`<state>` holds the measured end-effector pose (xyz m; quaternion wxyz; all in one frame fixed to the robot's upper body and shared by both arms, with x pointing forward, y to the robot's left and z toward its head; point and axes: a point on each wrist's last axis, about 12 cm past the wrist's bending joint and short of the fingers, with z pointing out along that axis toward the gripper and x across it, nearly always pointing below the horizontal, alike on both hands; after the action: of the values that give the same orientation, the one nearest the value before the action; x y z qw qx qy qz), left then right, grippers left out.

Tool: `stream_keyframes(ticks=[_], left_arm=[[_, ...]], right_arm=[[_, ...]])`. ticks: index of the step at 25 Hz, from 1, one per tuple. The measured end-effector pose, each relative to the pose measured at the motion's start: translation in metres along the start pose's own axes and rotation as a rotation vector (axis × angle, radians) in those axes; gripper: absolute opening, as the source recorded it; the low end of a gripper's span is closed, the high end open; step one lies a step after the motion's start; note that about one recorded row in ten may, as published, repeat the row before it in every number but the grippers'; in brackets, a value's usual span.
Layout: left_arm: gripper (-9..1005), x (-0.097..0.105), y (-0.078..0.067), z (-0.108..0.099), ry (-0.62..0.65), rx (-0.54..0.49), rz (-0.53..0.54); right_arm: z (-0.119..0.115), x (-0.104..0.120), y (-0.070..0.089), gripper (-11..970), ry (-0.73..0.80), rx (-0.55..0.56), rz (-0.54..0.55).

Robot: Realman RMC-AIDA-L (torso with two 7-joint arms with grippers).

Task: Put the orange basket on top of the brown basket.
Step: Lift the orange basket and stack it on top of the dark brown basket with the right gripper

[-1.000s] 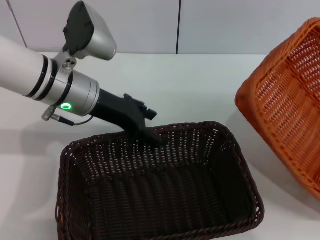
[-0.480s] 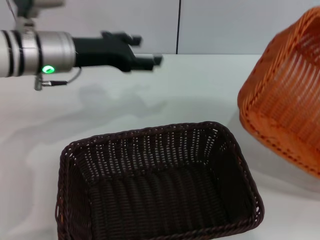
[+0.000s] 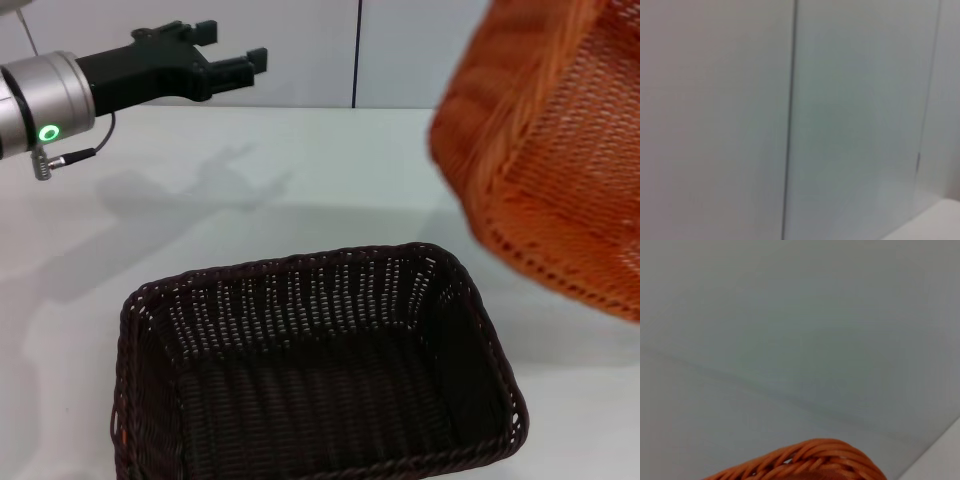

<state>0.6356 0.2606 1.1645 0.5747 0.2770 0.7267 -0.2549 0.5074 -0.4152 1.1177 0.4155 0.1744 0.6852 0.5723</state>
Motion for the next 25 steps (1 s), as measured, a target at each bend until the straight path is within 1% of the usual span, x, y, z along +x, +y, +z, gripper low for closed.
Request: stream_keyframes(ticks=[2,4,7,8,11,12,13,17,19,25], left_arm=[[835,0.004,0.003,-0.004,-0.027,-0.016,-0.021],[835,0.005,0.003,-0.004,-0.028,-0.017,-0.024],[835,0.008,0.003,-0.005,-0.023,-0.017,-0.029],[835,0.008,0.004,-0.005,-0.022,-0.017,-0.030],[835,0.009,0.004,-0.005,-0.020,-0.018,-0.035],[835,0.010,0.004,-0.005,-0.019,-0.019,-0.039],[835,0.011,0.004,-0.004,-0.019,-0.020,-0.041],[835,0.012,0.004,-0.003,-0.016,-0.020,-0.047],[835,0.015,0.004,-0.002,-0.008,-0.021,-0.053],[835,0.017,0.003,-0.001,-0.006,-0.021,-0.056]], right_arm=[[0.017,0.002,0.006,159,0.076,-0.022,-0.005],[0.034,0.006,0.010,159,0.150,-0.032,-0.008],[0.059,0.017,0.015,159,0.300,-0.031,-0.006],[0.059,0.017,0.015,159,0.300,-0.031,-0.006],[0.073,0.024,0.019,159,0.372,-0.038,-0.014],[0.080,0.028,0.021,159,0.400,-0.051,-0.012],[0.080,0.028,0.021,159,0.400,-0.051,-0.012],[0.094,0.038,0.024,160,0.441,-0.071,-0.003],[0.102,0.044,0.025,160,0.457,-0.075,0.003],[0.112,0.055,0.021,159,0.485,-0.047,0.008]])
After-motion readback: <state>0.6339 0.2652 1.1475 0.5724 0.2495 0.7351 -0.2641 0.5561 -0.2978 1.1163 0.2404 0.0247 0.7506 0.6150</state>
